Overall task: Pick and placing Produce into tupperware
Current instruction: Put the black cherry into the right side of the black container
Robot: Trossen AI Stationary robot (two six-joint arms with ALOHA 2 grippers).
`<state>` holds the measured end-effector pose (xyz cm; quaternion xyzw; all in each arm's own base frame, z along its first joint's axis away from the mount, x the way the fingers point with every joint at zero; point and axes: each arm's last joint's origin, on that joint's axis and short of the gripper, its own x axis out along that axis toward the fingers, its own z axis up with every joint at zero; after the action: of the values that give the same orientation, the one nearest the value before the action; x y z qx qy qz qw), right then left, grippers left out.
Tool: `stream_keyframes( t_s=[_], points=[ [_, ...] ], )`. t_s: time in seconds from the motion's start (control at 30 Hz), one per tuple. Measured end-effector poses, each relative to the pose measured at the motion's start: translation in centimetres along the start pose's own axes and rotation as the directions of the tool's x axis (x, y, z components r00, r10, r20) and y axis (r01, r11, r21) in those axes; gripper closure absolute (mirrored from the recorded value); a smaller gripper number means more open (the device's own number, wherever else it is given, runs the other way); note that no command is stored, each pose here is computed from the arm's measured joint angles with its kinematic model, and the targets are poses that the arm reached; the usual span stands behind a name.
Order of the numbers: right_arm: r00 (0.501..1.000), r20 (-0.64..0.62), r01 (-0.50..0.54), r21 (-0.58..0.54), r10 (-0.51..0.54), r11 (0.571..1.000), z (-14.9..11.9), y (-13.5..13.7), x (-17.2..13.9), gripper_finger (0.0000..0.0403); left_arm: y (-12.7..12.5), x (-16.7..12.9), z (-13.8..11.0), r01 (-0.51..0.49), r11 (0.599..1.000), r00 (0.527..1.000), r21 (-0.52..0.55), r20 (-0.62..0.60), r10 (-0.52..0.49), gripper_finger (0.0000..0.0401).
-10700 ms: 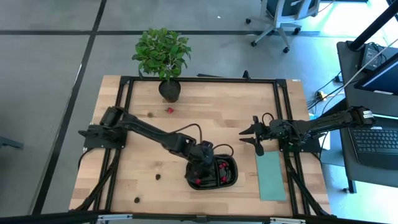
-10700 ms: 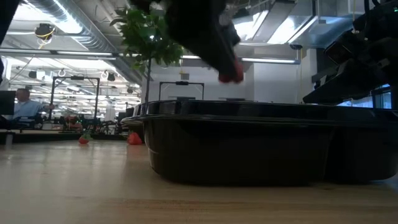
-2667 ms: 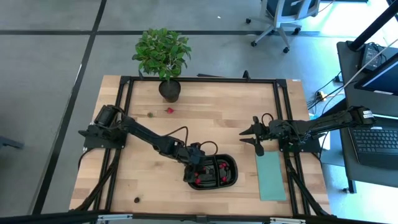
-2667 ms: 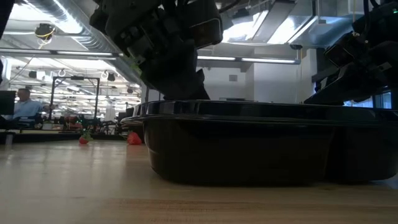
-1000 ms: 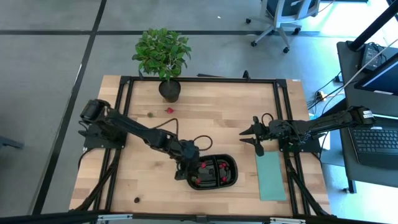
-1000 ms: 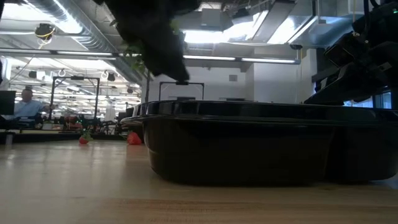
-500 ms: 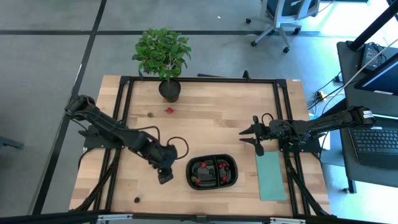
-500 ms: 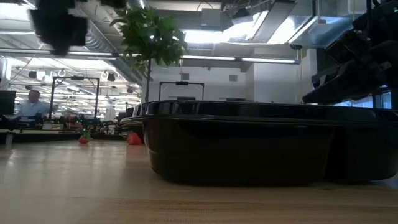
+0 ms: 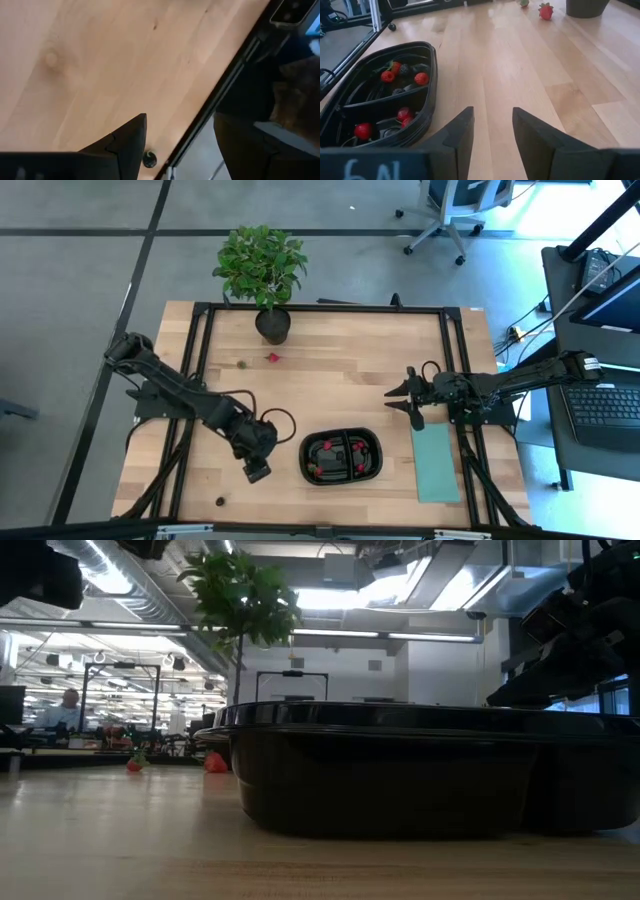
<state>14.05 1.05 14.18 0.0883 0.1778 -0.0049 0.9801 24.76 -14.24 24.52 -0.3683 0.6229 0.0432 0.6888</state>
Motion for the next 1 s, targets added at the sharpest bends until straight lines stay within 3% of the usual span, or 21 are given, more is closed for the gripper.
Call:
stream_keyframes(
  t_s=[0.17, 0.3, 0.43, 0.7, 1.0],
  points=[
    [1.000, 0.000, 0.000, 0.002, 0.000, 1.000, 0.0, 0.0, 0.0, 0.0265, -0.2, 0.2, -0.5, -0.038, 0.997, 0.997, 0.063, 0.065, 0.034, 0.0178],
    [1.000, 0.000, 0.000, 0.000, 0.000, 1.000, 0.0, 0.0, 0.0, 0.0265, -0.2, 0.5, -0.4, -0.052, 0.998, 0.994, -0.033, 0.090, 0.055, 0.0178],
    [1.000, 0.006, 0.016, -0.002, -0.016, 1.000, 0.0, 0.0, 0.0, 0.0265, -0.4, 2.2, -0.9, -0.101, 0.995, 0.993, -0.026, 0.058, 0.103, 0.0179],
    [0.985, 0.043, 0.168, -0.001, -0.168, 0.986, 0.2, -0.5, 0.0, 0.0265, -0.5, 8.0, -2.1, -0.227, 0.967, 0.969, -0.115, -0.128, 0.212, 0.0185],
    [0.983, 0.052, 0.176, 0.002, -0.176, 0.984, 0.3, -0.5, 0.0, 0.0265, -0.9, 10.3, -4.5, -0.296, 0.907, 0.926, -0.300, -0.323, 0.196, 0.0186]
  ],
)
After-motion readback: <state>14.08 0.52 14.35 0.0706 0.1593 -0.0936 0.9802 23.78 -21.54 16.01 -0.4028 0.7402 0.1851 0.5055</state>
